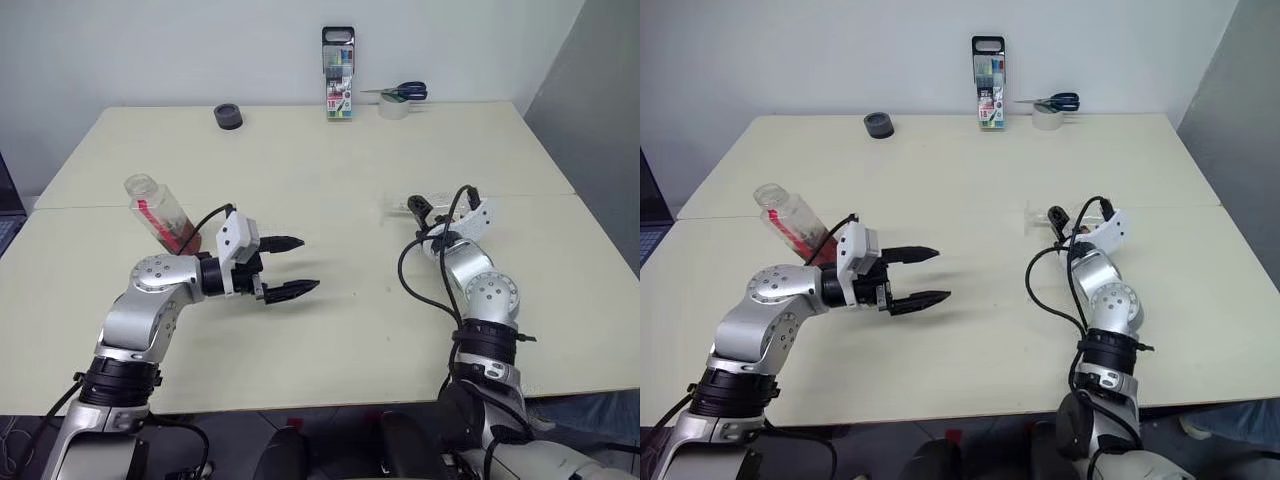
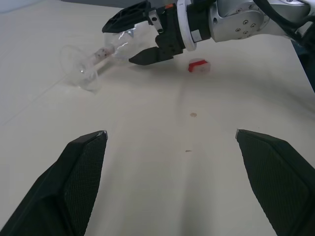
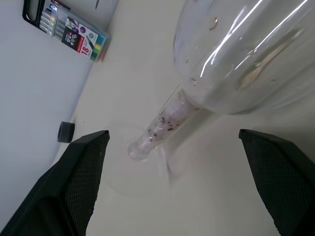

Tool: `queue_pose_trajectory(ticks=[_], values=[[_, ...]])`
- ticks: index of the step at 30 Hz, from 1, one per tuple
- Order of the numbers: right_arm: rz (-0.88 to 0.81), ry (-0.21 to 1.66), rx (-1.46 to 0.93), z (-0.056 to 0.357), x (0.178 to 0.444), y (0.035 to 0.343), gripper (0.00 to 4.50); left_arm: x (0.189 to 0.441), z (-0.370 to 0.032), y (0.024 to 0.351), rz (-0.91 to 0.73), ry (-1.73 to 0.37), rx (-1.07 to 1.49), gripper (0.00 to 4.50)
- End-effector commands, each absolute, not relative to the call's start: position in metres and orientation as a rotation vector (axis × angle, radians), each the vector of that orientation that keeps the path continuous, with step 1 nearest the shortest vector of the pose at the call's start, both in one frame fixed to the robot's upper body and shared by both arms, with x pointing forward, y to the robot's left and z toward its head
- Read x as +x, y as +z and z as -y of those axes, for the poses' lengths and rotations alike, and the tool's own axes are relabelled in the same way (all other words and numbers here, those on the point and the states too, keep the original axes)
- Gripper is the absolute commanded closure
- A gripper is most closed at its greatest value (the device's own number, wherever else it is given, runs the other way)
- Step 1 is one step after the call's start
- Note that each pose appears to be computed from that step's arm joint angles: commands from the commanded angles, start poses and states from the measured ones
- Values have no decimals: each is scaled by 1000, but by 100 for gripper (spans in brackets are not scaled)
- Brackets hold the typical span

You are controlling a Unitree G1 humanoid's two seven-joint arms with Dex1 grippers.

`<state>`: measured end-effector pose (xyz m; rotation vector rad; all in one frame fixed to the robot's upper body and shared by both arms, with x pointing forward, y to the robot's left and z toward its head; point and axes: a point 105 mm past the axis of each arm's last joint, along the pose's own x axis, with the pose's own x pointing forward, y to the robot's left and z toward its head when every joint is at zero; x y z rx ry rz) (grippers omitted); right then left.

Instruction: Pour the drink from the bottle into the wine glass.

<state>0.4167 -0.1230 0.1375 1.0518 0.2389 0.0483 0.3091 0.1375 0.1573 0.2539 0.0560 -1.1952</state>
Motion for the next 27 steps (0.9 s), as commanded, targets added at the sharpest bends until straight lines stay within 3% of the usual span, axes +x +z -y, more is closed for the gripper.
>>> queue_pose_trajectory(ticks=[1,16,19,23,27], values=[[-219,161,1169,82,425,165,0,308,-133,172,-19,-1221,292,3],[-169,105,1247,84,461,158,0,307,-136,171,-23,-1219,312,3],[-142,82,1252,89,465,157,57,309,-138,169,-26,-1210,316,0],[-123,72,1260,91,467,157,200,310,-144,166,-31,-1196,319,0],[-124,53,1289,93,465,149,223,310,-145,163,-33,-1195,319,0]])
